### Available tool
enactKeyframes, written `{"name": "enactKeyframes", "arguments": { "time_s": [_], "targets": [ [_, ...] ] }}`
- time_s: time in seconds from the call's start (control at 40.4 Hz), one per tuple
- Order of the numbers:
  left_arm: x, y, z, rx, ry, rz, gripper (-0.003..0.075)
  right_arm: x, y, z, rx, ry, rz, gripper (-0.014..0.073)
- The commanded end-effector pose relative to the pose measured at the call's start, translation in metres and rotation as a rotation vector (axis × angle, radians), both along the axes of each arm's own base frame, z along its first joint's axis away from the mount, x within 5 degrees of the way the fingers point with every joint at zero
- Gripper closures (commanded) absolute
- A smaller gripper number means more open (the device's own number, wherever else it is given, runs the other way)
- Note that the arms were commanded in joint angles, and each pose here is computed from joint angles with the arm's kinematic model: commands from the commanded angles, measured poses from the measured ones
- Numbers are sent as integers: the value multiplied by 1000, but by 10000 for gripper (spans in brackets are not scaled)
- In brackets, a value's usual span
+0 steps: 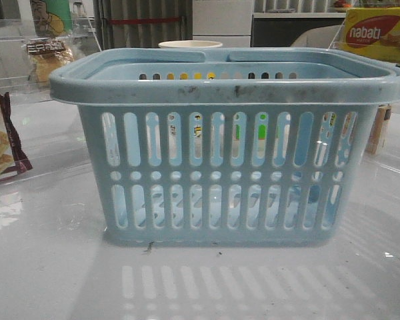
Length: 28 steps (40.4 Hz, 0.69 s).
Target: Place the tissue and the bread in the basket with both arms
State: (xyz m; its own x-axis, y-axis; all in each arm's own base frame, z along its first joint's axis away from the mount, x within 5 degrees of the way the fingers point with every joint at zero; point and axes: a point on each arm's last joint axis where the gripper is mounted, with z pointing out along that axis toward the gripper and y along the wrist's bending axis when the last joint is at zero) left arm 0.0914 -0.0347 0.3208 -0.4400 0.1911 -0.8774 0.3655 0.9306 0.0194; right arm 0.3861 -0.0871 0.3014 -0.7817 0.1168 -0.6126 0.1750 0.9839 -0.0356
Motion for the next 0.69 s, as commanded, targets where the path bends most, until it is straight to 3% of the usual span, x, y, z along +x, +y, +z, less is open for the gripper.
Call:
{"name": "enactKeyframes", "arguments": {
  "time_s": [0.0, 0.248, 0.495, 0.669],
  "targets": [
    [4, -2, 14, -36, -80, -7, 247, 7, -4, 24, -46, -97, 6, 97],
    [4, -2, 14, -36, -80, -7, 247, 23, -9, 4, -51, -78, 9, 109],
    [4, -2, 14, -36, -80, -7, 247, 26, -9, 2, -56, -93, 9, 365],
    [4, -2, 14, -36, -80, -7, 247, 21, -7, 10, -55, -98, 11, 403]
  ]
}}
